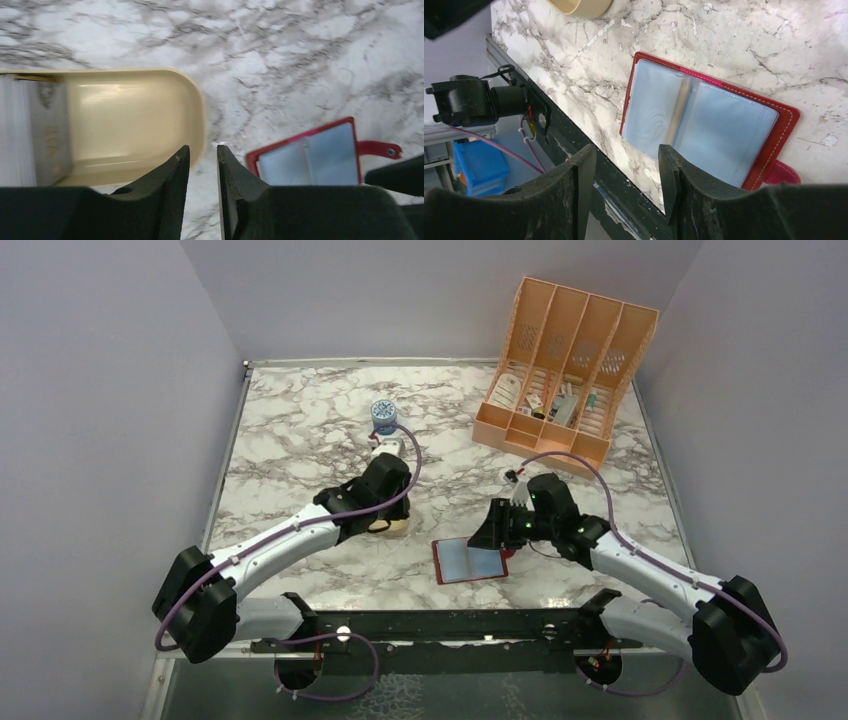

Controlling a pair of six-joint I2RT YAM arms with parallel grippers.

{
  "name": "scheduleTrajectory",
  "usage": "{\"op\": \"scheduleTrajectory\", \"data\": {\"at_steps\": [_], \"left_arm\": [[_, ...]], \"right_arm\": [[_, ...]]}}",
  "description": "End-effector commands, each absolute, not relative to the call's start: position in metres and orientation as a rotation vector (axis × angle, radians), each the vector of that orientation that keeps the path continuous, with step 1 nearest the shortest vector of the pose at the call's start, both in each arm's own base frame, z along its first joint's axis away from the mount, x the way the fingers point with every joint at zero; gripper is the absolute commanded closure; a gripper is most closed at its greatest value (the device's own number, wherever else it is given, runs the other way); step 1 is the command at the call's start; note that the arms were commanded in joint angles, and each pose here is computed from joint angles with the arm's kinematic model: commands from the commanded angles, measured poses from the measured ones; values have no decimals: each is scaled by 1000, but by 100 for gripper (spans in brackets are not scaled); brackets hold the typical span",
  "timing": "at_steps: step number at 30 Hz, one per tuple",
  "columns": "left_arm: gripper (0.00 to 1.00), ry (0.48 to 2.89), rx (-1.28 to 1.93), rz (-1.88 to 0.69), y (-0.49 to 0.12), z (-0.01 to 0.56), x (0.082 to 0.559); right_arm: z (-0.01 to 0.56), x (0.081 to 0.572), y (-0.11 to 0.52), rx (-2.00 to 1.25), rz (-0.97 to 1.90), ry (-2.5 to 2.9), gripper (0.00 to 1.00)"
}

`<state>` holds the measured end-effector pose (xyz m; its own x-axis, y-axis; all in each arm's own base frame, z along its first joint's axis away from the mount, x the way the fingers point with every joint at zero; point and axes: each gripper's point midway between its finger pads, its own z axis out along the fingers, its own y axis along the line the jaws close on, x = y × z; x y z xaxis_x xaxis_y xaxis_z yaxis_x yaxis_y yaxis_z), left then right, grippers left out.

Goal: Put the credit cards into the card holder
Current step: Pick up the credit card from the storage box.

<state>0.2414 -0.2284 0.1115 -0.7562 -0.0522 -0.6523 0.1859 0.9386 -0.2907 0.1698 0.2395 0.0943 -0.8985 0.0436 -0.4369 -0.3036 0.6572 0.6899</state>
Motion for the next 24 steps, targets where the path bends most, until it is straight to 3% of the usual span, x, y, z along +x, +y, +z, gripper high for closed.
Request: {"op": "scheduleTrajectory", "data": {"at_steps": [1,13,24], "left_arm": [[70,2389,112,-176,-176,123,259],[62,2461,155,292,-97,112,283],[57,2513,218,412,-86,92,286]], "right_arm": [[103,177,234,-231,1056,2425,51],[101,175,237,-262,1072,2431,51],[102,178,239,-271,1069,2433,51]]}}
